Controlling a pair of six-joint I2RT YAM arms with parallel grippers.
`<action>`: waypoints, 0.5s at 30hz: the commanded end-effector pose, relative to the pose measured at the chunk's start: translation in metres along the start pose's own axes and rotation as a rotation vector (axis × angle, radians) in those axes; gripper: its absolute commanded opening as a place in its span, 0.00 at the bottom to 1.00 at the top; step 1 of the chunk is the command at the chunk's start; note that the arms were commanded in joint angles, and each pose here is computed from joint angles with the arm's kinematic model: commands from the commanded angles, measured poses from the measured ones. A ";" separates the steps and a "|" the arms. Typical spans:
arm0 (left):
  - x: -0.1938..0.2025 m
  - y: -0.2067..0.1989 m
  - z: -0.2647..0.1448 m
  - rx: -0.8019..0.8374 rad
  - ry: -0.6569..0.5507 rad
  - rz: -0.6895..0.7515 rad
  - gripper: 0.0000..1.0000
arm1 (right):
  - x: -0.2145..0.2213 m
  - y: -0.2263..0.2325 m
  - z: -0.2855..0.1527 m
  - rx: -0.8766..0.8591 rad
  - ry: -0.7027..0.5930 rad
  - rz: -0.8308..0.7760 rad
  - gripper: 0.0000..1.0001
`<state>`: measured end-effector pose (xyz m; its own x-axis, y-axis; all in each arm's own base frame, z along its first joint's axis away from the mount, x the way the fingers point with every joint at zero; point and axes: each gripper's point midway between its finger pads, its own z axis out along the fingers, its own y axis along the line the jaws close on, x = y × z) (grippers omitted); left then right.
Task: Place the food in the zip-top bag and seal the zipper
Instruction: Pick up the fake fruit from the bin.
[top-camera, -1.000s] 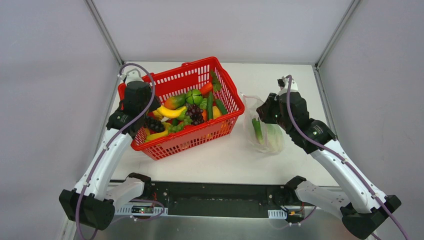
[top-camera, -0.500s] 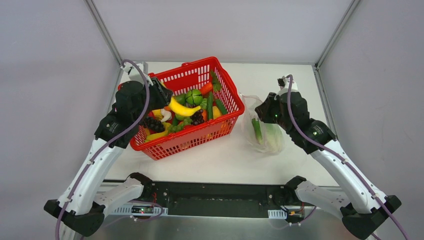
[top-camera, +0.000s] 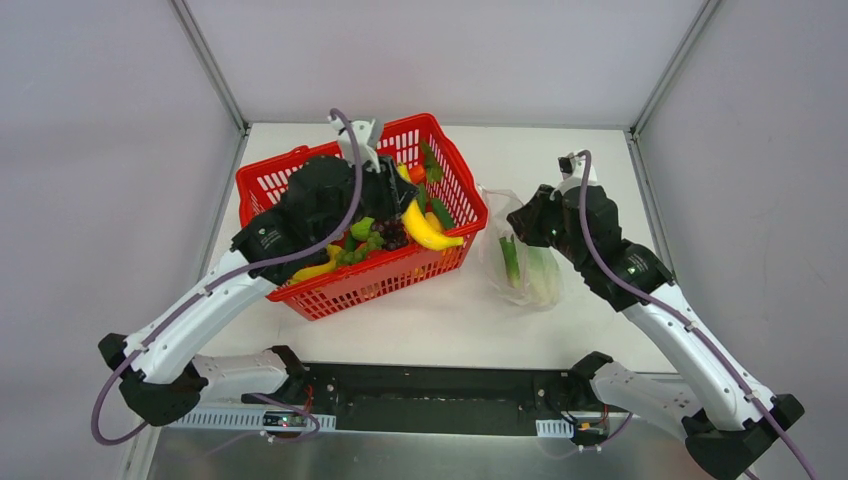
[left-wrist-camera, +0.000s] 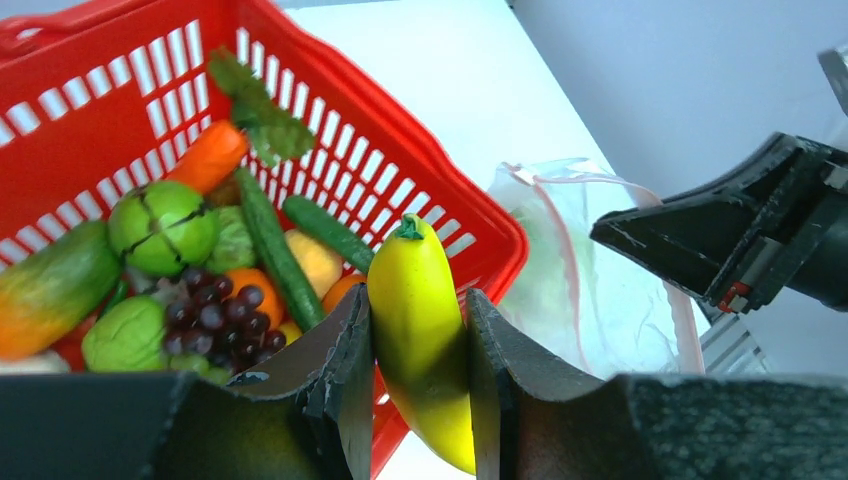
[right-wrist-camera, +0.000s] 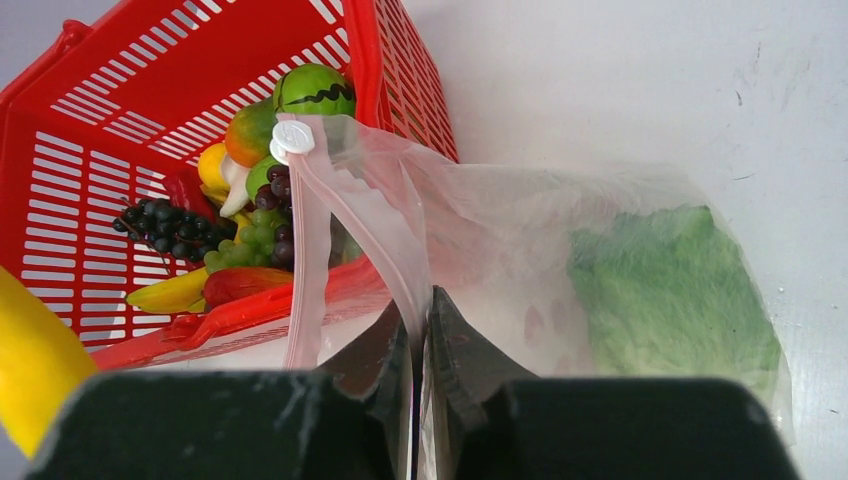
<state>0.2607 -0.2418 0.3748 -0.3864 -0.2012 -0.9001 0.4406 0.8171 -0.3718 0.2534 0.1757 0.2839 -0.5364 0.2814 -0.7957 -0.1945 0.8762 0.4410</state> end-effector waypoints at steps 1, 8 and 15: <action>-0.036 -0.049 0.007 0.136 -0.141 0.146 0.12 | -0.016 0.015 -0.007 -0.073 -0.061 0.029 0.12; -0.036 -0.101 0.035 0.268 -0.241 0.375 0.13 | -0.013 0.021 -0.012 -0.120 -0.058 0.038 0.12; -0.027 -0.132 0.055 0.407 -0.321 0.447 0.12 | -0.016 0.024 -0.019 -0.142 -0.077 0.059 0.12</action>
<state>0.2650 -0.3565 0.3958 -0.0356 0.0142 -0.9993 0.7362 0.6766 -0.0166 0.2424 0.1801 0.2895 -0.5346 0.3040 -0.7885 -0.2402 0.8399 0.4867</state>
